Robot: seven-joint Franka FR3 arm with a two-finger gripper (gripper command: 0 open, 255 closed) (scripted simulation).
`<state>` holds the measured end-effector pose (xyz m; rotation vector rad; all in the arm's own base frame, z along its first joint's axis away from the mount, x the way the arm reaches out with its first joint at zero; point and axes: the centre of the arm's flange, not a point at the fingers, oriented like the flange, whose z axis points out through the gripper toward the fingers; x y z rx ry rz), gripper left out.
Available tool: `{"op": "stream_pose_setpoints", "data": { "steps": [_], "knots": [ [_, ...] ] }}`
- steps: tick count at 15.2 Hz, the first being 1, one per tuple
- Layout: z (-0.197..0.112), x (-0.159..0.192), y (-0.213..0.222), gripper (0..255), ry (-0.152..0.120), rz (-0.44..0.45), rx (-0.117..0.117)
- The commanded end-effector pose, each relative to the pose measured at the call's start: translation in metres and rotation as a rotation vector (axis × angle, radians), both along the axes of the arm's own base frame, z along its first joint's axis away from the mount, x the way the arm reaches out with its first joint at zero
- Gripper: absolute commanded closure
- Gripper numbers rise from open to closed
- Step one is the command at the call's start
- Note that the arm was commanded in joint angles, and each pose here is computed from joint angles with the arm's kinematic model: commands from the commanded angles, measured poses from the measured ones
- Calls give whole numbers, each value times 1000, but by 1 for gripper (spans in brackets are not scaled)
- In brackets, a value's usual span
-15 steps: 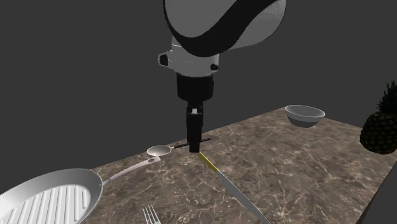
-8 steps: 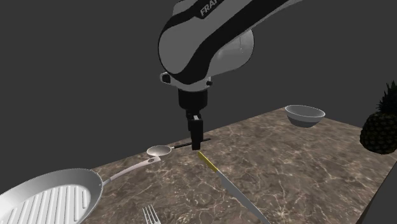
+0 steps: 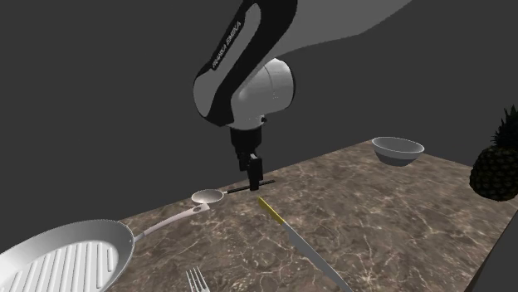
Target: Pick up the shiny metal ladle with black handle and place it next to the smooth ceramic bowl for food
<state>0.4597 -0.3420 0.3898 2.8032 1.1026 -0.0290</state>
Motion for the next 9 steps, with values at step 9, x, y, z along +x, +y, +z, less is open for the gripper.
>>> {"op": "stream_pose_setpoints", "data": {
  "steps": [9],
  "knots": [
    [-66, 75, -74, 0, 44, 215, -23]
  ]
}}
